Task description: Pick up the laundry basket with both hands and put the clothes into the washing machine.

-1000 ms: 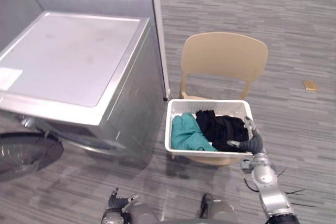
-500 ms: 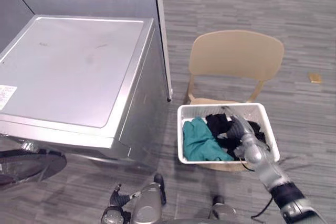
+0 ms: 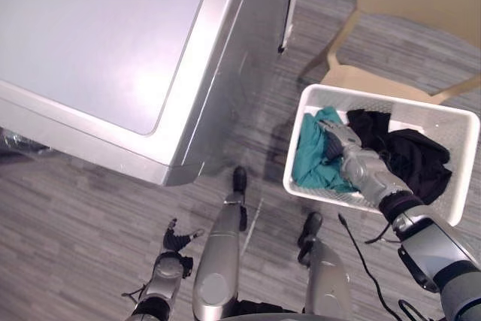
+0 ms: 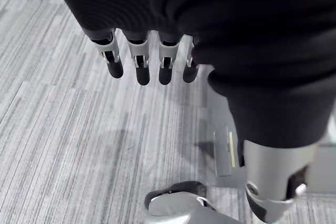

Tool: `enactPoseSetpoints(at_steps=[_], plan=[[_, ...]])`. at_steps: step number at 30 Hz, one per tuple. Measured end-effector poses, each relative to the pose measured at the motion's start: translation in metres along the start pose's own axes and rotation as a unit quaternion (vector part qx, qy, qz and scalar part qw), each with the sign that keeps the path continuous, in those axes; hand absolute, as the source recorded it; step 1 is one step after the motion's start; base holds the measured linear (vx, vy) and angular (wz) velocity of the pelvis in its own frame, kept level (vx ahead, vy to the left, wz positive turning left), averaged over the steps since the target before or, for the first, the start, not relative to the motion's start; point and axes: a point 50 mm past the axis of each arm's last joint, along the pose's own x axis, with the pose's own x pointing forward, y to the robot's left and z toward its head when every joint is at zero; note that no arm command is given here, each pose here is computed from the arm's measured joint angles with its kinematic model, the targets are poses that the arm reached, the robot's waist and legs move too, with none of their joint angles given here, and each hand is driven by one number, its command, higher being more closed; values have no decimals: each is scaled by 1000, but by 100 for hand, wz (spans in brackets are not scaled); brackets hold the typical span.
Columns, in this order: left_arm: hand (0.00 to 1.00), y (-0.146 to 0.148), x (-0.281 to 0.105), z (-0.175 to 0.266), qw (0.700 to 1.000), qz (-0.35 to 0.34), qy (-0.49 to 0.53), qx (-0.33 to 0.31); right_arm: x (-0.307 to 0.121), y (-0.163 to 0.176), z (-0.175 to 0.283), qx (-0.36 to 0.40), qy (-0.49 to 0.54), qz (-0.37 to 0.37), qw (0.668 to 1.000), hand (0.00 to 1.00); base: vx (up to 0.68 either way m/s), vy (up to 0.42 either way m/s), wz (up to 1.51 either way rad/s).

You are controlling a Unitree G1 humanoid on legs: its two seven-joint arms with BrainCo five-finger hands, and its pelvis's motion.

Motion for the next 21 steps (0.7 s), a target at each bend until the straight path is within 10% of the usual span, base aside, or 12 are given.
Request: enactPoseSetpoints(at_steps=[10,21], plan=[[0,-11,3,27,998,4,-34,-50,9,-11,26,55,-12,-30,998,100,20,-50,7],[0,-2,-1,6,999,8,0,-33,-37,-18,26,387,11,-163,908,100,42,-20,-9]])
